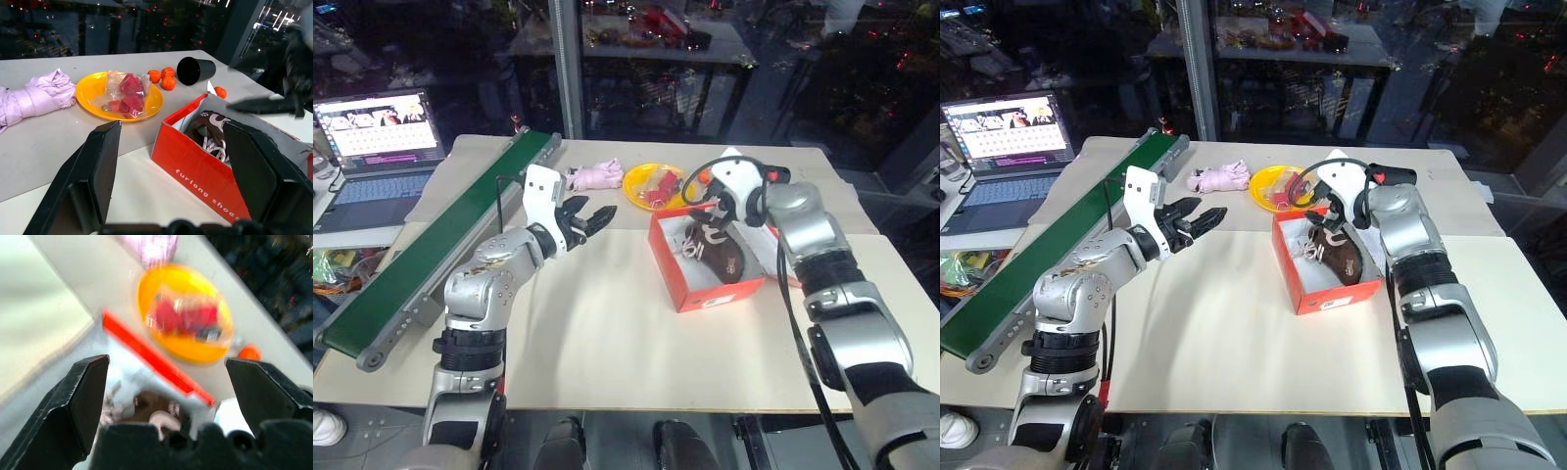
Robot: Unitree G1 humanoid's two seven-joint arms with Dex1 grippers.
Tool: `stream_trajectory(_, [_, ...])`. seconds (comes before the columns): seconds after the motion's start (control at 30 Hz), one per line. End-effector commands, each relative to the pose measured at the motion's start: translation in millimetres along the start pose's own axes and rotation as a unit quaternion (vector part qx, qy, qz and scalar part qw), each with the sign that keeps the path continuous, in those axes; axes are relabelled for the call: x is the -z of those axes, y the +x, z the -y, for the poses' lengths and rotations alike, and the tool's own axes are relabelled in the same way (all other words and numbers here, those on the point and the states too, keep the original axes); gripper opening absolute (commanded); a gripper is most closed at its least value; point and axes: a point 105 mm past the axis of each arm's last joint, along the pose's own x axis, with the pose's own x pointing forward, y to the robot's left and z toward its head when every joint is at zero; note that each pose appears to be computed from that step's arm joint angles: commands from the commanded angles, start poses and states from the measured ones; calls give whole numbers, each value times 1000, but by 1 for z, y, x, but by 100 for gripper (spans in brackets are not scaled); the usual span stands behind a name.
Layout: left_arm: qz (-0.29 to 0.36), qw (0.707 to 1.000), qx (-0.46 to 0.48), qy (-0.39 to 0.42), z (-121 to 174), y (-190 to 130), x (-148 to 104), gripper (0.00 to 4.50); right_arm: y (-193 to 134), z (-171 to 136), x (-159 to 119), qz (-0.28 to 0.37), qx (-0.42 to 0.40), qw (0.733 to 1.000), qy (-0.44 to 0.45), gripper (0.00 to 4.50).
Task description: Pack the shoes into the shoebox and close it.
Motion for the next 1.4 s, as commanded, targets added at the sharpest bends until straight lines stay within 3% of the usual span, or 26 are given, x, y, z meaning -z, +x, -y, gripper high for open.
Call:
stream_trajectory(0.03, [38, 998, -25, 32, -11, -5, -24, 352, -29, -11, -58, 135, -34, 988, 69, 447])
stream_trajectory(0.13, [33, 995, -70, 63, -33, -20, -21, 352, -45, -46, -62, 187, -93, 970, 126, 447])
stream_trajectory(0.33, [28, 986, -149, 64, -72, -56, -8, 352, -53, -83, -37, 179, -115, 961, 179, 447])
stream_trajectory(0.37, [29, 986, -158, 54, -77, -62, -6, 401, -53, -89, -32, 176, -115, 959, 193, 450])
stream_trajectory(0.43, [29, 984, -169, 48, -84, -72, -1, 446, -52, -100, -22, 167, -121, 958, 199, 450])
stream_trajectory(0.57, [14, 972, -225, 63, -106, -88, 8, 446, -44, -107, -12, 138, -106, 968, 181, 450])
stream_trajectory(1.0, [25, 935, -344, 85, -175, -130, 5, 446, -25, -140, -43, 177, -173, 954, 168, 450])
stream_trajectory(1.4, [21, 931, -345, 118, -214, -167, 5, 446, -26, -153, -46, 184, -202, 948, 161, 450])
